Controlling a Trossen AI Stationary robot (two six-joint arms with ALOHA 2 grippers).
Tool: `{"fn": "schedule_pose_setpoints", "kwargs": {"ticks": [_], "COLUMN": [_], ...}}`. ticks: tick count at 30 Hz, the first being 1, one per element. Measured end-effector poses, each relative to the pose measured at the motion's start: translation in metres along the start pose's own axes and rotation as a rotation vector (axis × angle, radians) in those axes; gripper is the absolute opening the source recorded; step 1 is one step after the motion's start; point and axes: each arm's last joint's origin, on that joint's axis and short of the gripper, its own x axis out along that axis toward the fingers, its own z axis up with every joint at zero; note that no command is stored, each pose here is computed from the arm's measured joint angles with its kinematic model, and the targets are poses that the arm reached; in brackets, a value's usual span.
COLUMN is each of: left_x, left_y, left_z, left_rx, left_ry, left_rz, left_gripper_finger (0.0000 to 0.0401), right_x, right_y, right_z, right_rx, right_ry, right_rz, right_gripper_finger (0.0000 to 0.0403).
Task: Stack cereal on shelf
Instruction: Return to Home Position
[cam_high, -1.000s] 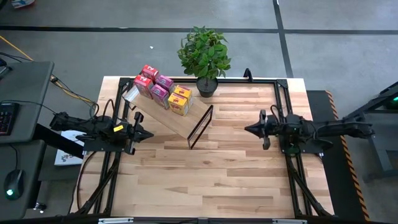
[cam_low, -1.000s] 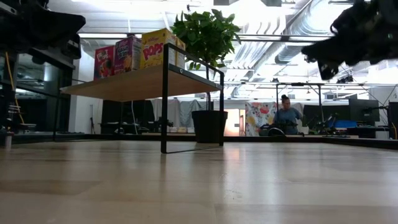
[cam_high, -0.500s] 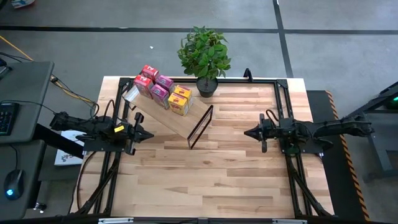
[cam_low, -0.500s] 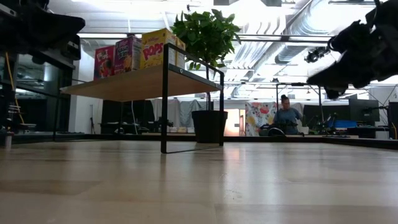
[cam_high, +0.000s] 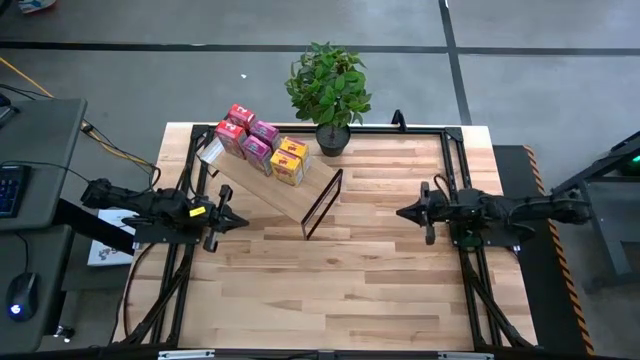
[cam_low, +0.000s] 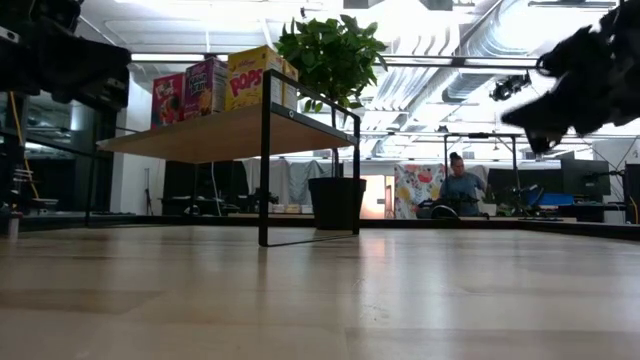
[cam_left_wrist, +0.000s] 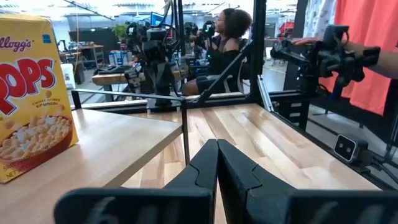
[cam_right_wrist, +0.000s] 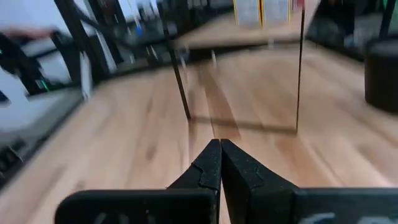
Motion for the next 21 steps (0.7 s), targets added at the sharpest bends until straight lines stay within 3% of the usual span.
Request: {"fn": "schedule_pose_setpoints", "kwargs": {"ticks": [5,9,21], "left_x": [0.000,0.000,0.000], "left_y": [0.000,0.000,0.000], "left_z": [0.000,0.000,0.000], "left_rx": [0.000,0.000,0.000], "left_ry": [0.000,0.001,0.001], "left_rz": [-0.003,-0.003,-0.002], "left_gripper_finger": [0.0000,0.0000,0.0000], "right_x": [-0.013,-0.015,-0.013], "right_y": [0.002,0.003,0.002], "right_z": [0.013,0.019,0.013], "right_rx": [0.009,0.013,0.010], "right_ry": [-0.184,-0.248,-0.182], "right_rz": [0.037,0.040,0.022], "right_gripper_finger": [0.0000,0.0000,0.0000]}}
